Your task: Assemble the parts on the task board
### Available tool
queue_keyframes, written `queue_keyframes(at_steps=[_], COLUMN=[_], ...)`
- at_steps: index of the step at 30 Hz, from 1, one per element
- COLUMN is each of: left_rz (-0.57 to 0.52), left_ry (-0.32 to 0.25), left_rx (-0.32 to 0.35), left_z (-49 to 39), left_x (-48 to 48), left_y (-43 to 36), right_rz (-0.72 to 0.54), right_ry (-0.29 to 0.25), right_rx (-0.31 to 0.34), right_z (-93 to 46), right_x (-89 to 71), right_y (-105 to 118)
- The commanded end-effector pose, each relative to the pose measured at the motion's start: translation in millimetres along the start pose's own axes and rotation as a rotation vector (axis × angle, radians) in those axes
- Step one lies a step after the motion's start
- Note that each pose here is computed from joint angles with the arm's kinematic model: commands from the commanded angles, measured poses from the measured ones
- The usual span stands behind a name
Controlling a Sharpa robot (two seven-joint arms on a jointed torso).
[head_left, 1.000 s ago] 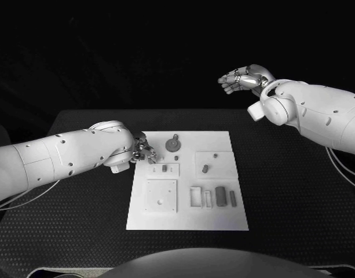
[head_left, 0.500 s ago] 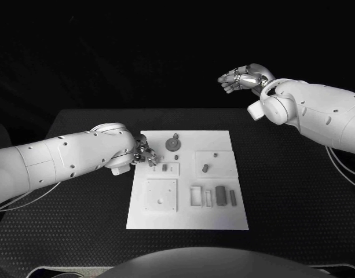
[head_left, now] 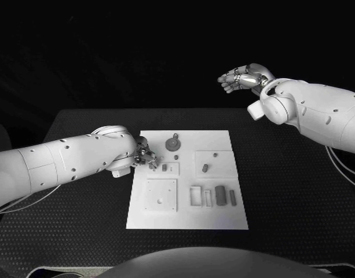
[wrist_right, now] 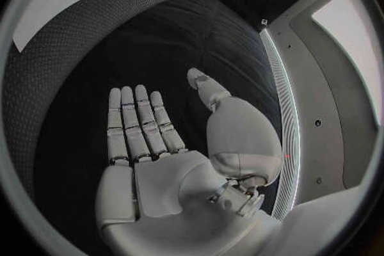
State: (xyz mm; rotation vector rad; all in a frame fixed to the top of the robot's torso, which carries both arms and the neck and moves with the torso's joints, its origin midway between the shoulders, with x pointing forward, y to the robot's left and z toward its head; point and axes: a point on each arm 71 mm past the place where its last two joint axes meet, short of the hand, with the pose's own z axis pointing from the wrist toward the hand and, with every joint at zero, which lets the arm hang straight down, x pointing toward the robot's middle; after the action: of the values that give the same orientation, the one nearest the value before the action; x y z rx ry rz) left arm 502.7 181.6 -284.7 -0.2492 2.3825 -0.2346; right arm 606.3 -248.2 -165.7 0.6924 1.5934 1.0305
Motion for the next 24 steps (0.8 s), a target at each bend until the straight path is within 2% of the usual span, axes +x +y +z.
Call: queue_keyframes(at_steps=[1,24], left_rz=[0.024,0.051], left_ry=[0.0,0.011], left_rx=[0.002,-0.012], left_z=[0.3,2.2], left_x=[1.8,5.4], left_y=[-1.8,0.4], right_rz=[0.002,0.004], right_ry=[0.012,0.016], right_rx=[-0.007,-0.008], right_z=[-0.1,-0.5], right_x=[1.2,1.9], right_y=[0.7,0.8])
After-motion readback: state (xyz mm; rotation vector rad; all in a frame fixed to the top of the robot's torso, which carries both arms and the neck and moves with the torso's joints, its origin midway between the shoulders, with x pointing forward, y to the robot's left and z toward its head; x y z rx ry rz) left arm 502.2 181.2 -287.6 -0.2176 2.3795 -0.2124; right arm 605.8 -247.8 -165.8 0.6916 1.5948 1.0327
